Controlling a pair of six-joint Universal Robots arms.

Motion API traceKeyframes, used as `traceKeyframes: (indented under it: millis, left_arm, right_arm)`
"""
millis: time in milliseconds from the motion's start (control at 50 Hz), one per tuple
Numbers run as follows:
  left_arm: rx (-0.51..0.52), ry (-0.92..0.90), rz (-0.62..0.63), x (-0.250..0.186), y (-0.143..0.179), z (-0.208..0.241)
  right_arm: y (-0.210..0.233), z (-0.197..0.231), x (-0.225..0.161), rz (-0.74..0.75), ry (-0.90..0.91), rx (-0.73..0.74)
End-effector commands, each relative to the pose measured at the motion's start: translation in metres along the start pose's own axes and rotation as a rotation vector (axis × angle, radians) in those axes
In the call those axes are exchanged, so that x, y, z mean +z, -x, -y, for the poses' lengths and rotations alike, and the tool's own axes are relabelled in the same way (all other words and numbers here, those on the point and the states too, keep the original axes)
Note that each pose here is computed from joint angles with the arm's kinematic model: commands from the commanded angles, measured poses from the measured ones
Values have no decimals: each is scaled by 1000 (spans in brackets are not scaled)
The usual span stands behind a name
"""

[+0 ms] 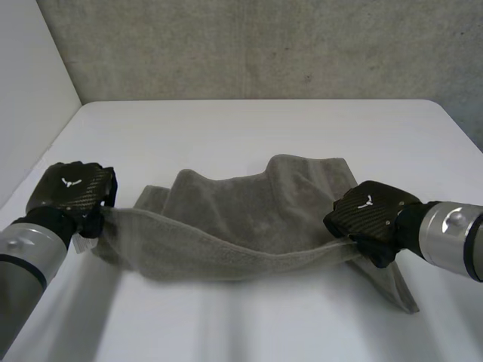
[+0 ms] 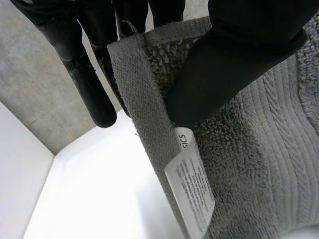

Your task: Fold the towel.

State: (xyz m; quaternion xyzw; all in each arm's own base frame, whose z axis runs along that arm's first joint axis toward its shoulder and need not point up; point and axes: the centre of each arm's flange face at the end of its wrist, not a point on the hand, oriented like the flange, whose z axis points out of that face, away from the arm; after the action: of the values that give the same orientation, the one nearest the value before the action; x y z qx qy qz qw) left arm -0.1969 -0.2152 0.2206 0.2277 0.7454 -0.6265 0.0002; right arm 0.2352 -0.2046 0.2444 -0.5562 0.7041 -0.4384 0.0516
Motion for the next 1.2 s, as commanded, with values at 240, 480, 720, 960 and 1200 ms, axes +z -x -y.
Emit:
traceKeyframes:
  millis: [240, 480, 720, 960, 1200]
  left_arm:
    - [-59, -521, 172, 149, 25, 128]
    - [-167, -966, 366, 144, 72, 178]
    - [-145, -611, 259, 141, 39, 62]
    - [-144, -347, 237, 115, 32, -22]
    - [-149, -342, 305, 119, 55, -25]
  right_arm:
    - [-142, 114, 76, -726, -418, -244]
    - [-117, 134, 40, -809, -719, -349]
    - [-60, 70, 72, -377, -408, -230]
    - [3, -8, 111, -105, -185, -99]
    - [12, -44, 132, -234, -136, 44]
